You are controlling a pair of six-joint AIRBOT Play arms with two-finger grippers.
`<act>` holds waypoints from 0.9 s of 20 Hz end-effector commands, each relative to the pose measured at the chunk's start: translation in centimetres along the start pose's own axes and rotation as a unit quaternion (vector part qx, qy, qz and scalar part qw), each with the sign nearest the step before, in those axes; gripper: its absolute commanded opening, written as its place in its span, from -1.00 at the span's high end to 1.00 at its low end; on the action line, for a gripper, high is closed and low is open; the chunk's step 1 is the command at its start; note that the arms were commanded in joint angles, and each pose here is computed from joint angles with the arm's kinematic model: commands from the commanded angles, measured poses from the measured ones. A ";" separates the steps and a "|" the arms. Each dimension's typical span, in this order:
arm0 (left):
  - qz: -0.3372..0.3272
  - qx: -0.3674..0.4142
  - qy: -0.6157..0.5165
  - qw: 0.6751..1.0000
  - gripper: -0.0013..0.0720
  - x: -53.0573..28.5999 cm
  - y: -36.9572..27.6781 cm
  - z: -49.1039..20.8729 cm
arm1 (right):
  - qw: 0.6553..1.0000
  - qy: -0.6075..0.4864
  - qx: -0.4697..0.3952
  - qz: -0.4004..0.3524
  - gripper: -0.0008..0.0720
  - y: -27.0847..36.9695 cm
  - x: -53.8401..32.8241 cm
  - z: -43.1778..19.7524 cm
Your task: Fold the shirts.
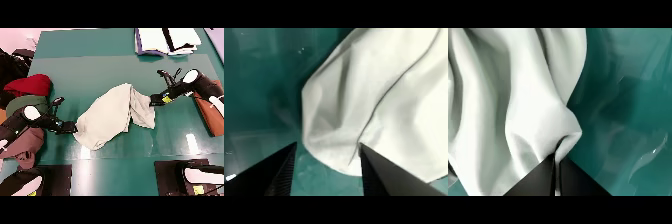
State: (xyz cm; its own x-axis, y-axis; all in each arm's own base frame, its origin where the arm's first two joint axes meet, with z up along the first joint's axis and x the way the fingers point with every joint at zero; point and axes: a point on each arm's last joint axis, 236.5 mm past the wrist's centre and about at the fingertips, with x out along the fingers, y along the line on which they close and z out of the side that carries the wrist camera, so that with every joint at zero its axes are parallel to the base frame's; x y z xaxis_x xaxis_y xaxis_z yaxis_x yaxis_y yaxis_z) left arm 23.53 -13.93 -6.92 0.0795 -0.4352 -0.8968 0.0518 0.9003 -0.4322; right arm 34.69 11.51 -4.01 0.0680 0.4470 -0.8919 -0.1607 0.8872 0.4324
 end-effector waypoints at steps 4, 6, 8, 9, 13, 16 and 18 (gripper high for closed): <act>-0.018 -0.006 -0.010 1.000 0.36 0.5 -0.5 0.1 | 1.000 -0.009 -0.006 0.002 0.93 0.6 -1.0 0.6; -0.016 -0.007 -0.019 1.000 0.75 0.5 -0.4 0.6 | 1.000 -0.024 -0.013 -0.001 0.93 0.9 -1.8 0.9; -0.014 -0.007 -0.030 0.999 0.91 0.5 -0.3 1.0 | 0.999 -0.049 -0.022 -0.005 0.93 1.5 -3.3 1.4; -0.013 -0.012 -0.039 0.999 0.91 0.4 -0.3 1.5 | 0.998 -0.062 -0.027 -0.006 0.93 1.8 -4.1 1.6; 0.033 0.028 -0.097 0.994 0.91 -4.0 -0.4 5.7 | 0.992 -0.118 -0.034 -0.015 0.93 2.3 -8.3 2.1; 0.072 0.075 -0.126 0.987 0.86 -8.1 -0.7 8.1 | 0.986 -0.164 -0.020 -0.027 0.93 1.6 -11.8 2.1; 0.073 0.069 -0.104 0.990 0.86 -7.1 -0.2 7.1 | 0.985 -0.167 -0.010 -0.030 0.93 1.0 -12.3 1.7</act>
State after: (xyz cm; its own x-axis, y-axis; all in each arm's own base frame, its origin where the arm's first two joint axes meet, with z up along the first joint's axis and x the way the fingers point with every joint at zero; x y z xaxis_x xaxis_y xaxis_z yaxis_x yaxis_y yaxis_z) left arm 29.88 -12.11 -0.49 0.3003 -0.3518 -0.8866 0.1432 0.9356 -0.3227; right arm 35.75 8.37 6.31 0.3573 0.4253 -0.8315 -0.1906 0.9048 0.3808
